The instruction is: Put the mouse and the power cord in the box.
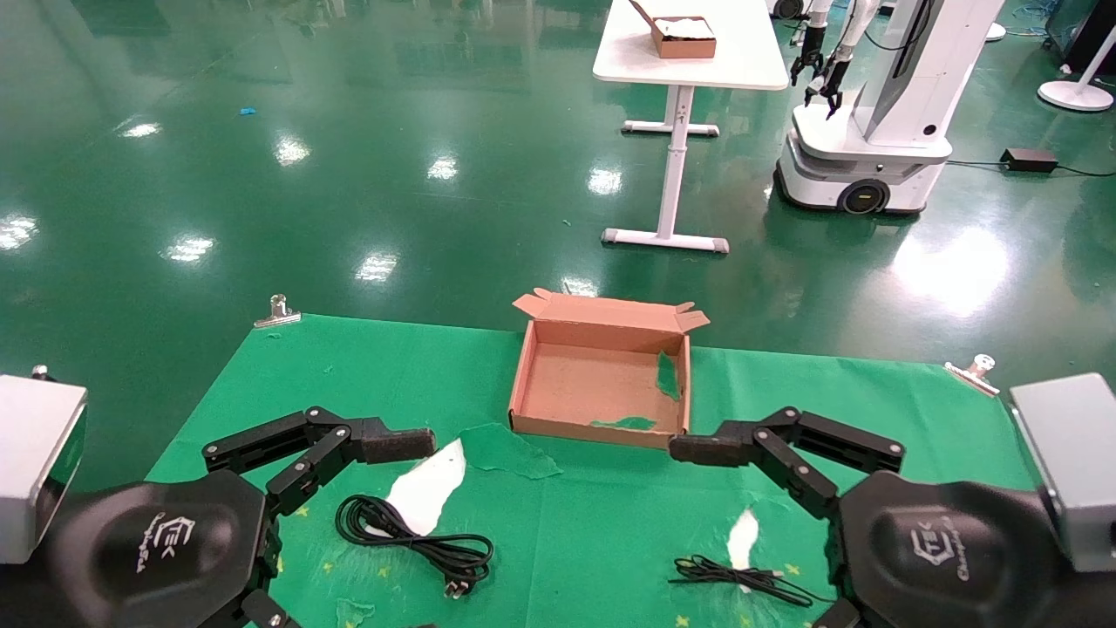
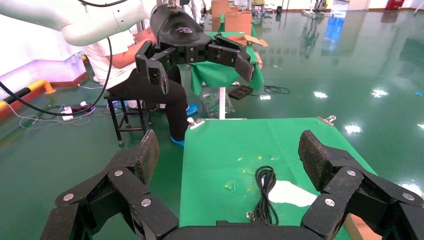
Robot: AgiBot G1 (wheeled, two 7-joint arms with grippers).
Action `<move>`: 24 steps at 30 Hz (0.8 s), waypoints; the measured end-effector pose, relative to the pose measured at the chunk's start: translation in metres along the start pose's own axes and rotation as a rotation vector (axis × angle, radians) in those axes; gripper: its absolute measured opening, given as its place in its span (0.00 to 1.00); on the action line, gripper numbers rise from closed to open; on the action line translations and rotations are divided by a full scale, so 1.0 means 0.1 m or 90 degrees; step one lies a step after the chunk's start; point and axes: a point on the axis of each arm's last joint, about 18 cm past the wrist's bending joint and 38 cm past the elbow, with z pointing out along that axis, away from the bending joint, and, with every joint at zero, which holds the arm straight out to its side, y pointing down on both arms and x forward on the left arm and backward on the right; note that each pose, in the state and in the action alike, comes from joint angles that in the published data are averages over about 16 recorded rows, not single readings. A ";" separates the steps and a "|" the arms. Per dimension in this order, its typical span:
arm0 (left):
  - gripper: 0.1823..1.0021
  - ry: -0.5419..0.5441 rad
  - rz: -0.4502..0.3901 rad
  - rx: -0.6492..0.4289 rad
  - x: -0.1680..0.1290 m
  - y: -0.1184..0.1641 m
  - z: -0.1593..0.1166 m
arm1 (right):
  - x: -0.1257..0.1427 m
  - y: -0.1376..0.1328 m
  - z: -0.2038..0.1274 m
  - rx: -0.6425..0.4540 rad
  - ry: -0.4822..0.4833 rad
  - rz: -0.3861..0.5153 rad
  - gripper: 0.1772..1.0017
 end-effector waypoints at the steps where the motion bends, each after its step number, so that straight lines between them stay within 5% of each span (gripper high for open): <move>1: 1.00 0.000 0.000 0.000 0.00 0.00 0.00 | 0.00 0.00 0.00 0.000 0.000 0.000 1.00; 24: 1.00 0.006 0.003 -0.036 0.02 0.07 0.01 | -0.01 0.07 -0.02 -0.025 0.002 0.001 1.00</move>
